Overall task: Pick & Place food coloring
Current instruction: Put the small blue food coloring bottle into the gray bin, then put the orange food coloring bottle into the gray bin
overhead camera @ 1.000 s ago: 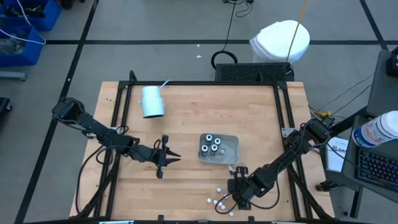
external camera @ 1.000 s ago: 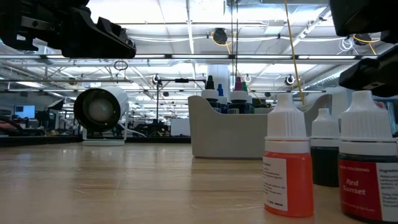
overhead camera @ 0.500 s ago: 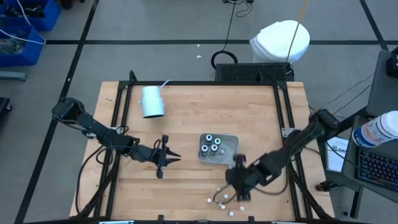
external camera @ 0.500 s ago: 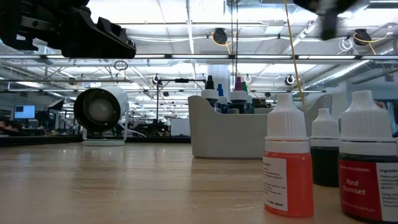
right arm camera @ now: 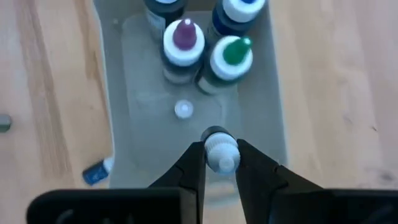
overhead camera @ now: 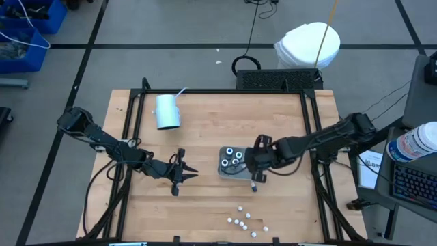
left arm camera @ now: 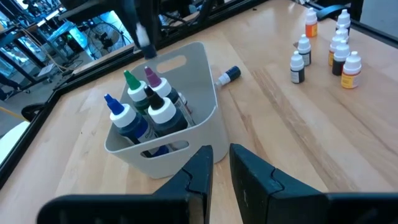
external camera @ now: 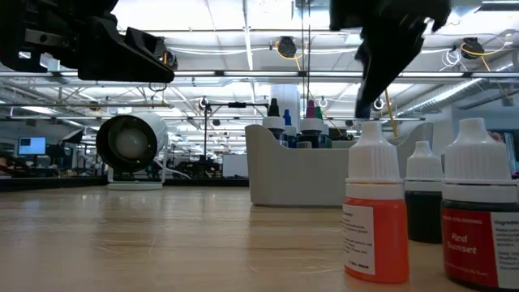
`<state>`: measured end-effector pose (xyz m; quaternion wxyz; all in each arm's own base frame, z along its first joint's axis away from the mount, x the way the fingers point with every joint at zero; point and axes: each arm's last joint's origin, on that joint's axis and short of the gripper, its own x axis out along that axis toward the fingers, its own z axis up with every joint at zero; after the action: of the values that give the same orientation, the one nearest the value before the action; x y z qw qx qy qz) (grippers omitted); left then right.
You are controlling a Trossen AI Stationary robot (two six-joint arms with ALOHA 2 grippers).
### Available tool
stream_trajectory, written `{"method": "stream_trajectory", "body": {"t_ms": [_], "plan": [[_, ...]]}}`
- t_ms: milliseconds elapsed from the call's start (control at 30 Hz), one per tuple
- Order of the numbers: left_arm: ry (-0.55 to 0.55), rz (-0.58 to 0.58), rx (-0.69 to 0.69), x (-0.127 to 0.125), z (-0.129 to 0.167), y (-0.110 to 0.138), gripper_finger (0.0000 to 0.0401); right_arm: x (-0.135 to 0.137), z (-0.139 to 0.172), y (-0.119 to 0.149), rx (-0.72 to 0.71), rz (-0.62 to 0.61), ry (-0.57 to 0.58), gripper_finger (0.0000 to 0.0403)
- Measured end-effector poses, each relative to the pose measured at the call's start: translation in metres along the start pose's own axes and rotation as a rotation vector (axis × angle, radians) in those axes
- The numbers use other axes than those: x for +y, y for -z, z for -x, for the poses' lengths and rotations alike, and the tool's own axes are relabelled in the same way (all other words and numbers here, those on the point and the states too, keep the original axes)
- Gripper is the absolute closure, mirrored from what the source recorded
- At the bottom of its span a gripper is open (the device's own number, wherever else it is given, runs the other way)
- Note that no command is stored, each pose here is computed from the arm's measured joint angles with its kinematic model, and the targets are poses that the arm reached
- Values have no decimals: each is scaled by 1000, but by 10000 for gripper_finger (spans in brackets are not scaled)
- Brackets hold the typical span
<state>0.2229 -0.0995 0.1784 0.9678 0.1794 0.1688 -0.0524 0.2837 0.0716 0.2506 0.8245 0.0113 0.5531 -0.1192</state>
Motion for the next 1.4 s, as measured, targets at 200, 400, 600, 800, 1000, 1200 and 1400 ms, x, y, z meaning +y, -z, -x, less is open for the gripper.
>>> {"method": "stream_trajectory", "body": {"t_ms": [200, 400, 600, 800, 1000, 1200, 1400], "plan": [[0, 0, 0, 0, 0, 0, 339, -11, -32, 6, -32, -46, -47, 349], [0, -19, -1, 0, 0, 0, 339, -16, -55, 17, -4, -101, -99, 348], [-5, -28, -7, 1, 0, 0, 338, -13, -75, 22, 43, -81, -84, 348], [-21, -12, -7, 5, -2, 0, 339, -10, -96, 23, 92, -70, -66, 348], [-19, -9, -8, 5, -2, 0, 339, -12, -96, 23, 99, -75, -57, 335], [-18, -5, -7, 5, -2, 0, 339, -13, -87, 20, 58, -101, -74, 278], [-17, -4, -7, 5, -2, 0, 339, -18, -66, 17, -9, -131, -100, 242]]}}
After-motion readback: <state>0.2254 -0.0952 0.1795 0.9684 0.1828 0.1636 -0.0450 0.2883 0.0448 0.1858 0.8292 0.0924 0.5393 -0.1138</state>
